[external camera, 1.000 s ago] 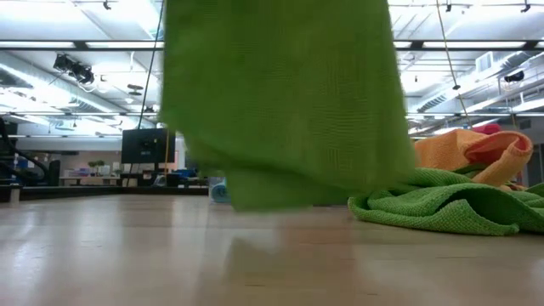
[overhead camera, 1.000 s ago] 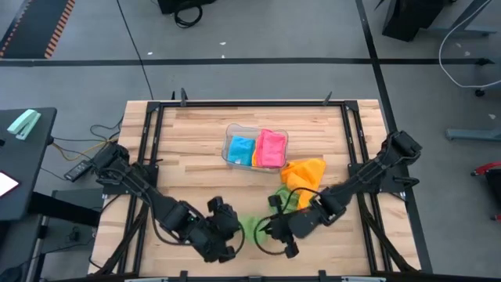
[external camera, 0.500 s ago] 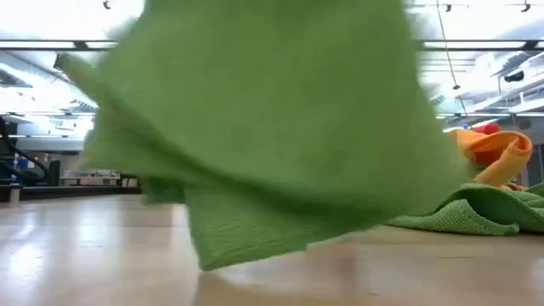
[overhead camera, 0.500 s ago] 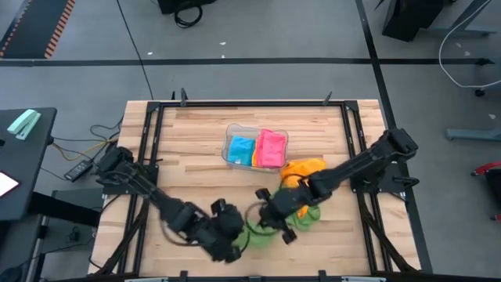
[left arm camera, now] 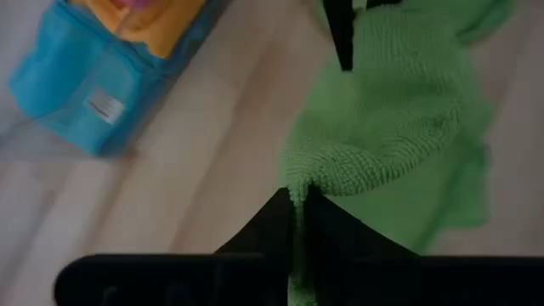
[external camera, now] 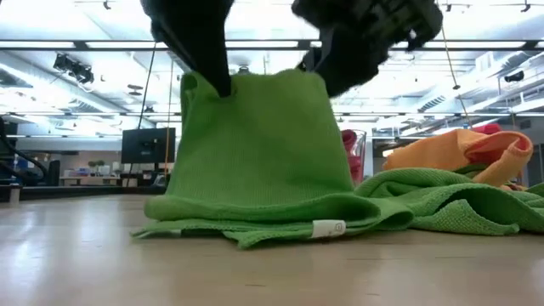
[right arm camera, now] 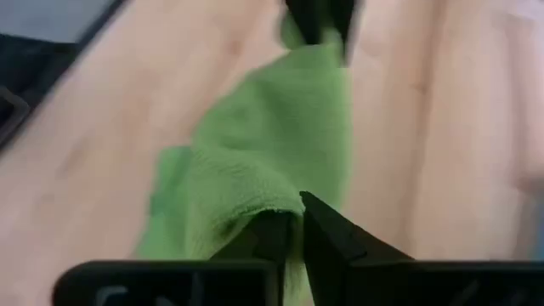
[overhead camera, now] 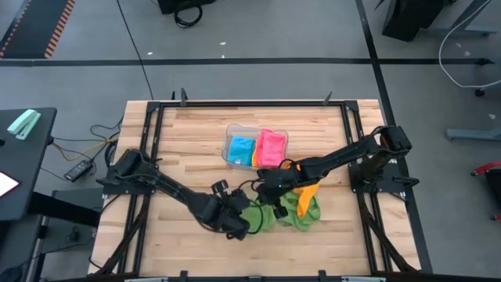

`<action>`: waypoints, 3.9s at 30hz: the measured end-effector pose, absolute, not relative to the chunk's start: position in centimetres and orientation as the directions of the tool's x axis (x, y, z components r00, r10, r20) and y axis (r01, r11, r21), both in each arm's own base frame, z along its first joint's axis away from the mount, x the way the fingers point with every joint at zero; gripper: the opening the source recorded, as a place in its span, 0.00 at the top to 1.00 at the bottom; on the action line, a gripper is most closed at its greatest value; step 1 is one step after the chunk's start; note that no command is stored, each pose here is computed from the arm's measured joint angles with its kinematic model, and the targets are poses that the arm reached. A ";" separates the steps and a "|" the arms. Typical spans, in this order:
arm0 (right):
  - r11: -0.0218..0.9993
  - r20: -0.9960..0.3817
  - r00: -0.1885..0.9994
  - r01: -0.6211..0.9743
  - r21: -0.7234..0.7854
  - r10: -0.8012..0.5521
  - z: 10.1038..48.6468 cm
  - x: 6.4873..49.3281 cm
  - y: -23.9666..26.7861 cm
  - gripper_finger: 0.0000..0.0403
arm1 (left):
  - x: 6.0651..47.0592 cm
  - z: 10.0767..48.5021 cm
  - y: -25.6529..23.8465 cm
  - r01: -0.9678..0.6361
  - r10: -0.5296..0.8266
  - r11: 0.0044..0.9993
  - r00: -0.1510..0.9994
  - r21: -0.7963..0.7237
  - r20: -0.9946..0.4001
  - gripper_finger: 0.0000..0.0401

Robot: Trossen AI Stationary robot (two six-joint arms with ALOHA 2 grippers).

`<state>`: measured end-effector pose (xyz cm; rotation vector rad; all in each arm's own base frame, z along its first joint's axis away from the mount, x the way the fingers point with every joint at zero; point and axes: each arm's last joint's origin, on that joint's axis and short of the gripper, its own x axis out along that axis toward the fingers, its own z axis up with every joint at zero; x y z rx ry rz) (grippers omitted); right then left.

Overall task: Fold microfiber towels
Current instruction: Fold the top green microfiber cloth

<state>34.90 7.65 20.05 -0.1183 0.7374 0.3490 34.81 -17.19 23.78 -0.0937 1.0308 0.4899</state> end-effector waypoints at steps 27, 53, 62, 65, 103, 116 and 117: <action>1.000 -0.787 0.617 -0.009 -0.016 -0.007 20.6 32.2 3.1 0.62 | 37.0 21.4 -11.7 -0.059 0.448 0.892 0.239 0.448 -0.862 0.68; 0.969 -0.682 0.729 -0.125 -0.212 -0.054 18.8 28.9 14.6 0.62 | 39.7 18.7 -18.9 0.095 0.094 0.981 0.529 0.170 -0.843 0.52; 0.985 -0.620 0.784 -0.105 -0.134 -0.001 16.4 27.3 15.2 0.62 | 40.4 16.3 -19.3 0.114 0.114 0.973 0.513 0.199 -0.851 0.51; 0.988 -0.624 0.782 -0.097 -0.122 0.000 16.2 27.2 15.3 0.62 | 40.7 15.5 -19.2 0.112 0.126 0.971 0.509 0.211 -0.851 0.53; 0.990 -0.593 0.804 -0.045 -0.130 -0.041 12.5 27.9 18.3 0.62 | 40.9 21.4 -15.0 -0.140 0.258 0.966 0.603 0.218 -0.755 0.95; 0.945 -0.636 0.703 0.182 -0.272 -0.318 10.4 32.7 18.5 0.63 | 40.5 22.1 -13.9 -0.101 0.209 0.978 0.562 0.184 -0.801 0.93; 0.943 -0.638 0.697 0.191 -0.273 -0.326 10.3 32.9 18.4 0.64 | 40.5 22.3 -13.9 -0.101 0.208 0.978 0.563 0.184 -0.800 0.93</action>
